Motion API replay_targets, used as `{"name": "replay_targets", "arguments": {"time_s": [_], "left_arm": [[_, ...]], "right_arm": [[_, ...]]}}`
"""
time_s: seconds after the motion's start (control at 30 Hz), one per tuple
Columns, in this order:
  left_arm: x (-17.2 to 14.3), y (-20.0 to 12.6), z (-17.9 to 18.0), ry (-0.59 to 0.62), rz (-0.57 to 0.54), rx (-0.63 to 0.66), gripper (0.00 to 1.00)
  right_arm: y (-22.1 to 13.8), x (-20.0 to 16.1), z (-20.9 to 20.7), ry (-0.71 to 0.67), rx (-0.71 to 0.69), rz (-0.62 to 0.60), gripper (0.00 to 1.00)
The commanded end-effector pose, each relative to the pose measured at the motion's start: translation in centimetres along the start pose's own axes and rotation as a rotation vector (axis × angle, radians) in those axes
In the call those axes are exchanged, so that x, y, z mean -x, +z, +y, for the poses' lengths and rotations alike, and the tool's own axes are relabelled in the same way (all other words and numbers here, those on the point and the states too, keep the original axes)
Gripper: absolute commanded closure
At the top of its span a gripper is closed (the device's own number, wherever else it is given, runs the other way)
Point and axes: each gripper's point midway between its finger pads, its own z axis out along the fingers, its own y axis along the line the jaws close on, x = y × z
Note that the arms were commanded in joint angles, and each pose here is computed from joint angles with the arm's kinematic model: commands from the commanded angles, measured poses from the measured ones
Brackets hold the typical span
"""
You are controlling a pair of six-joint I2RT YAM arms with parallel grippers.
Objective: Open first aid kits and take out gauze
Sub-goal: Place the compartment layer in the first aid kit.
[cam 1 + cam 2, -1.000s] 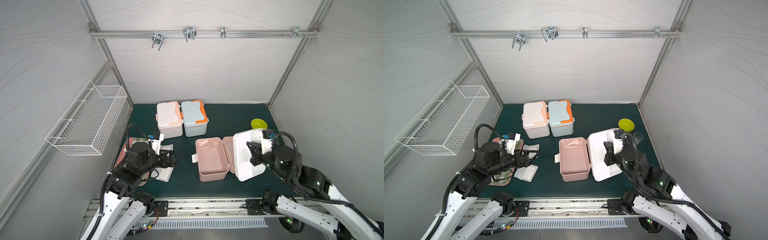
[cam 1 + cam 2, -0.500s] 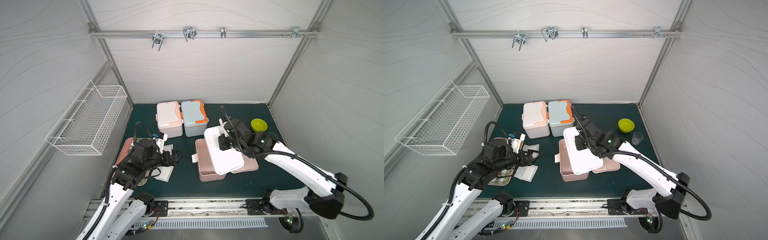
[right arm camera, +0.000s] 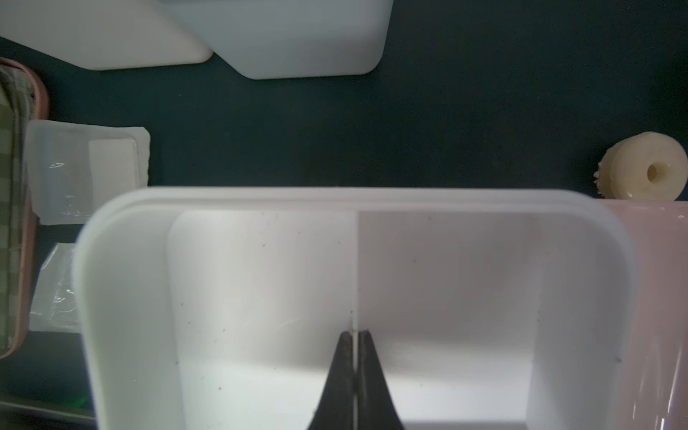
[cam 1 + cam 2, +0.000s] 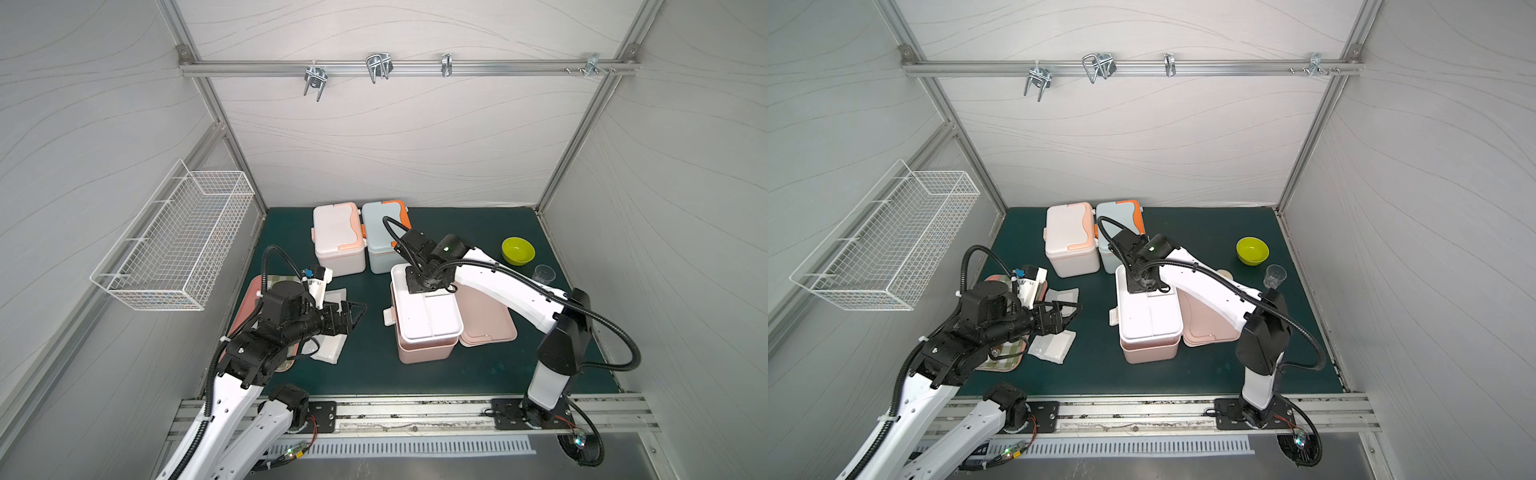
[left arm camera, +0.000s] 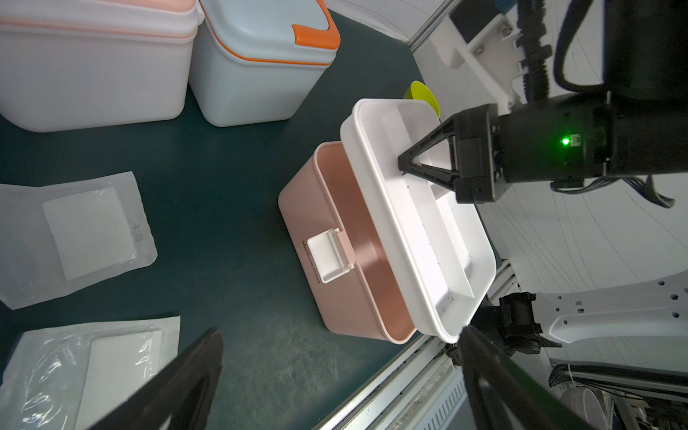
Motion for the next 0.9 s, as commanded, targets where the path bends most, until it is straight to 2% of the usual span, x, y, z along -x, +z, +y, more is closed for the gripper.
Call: {"name": "replay_targets", "arguments": {"time_s": [0.0,0.67,0.87], "left_arm": [[0.3,-0.4,-0.9,0.043,-0.016,-0.035,0.01],[0.3,-0.4,-1.0,0.043,-0.014,-0.044,0.01],[0.3,-0.3,-1.0,0.043,-0.013,-0.044,0.01]], "right_arm": [[0.2,-0.9,-0.6,0.027,-0.056,0.061,1.0],[4.0,-2.1,-0.1,0.02,-0.083,0.142,1.0],[4.2,-2.4,-0.4,0.026,-0.093,0.154,1.0]]}}
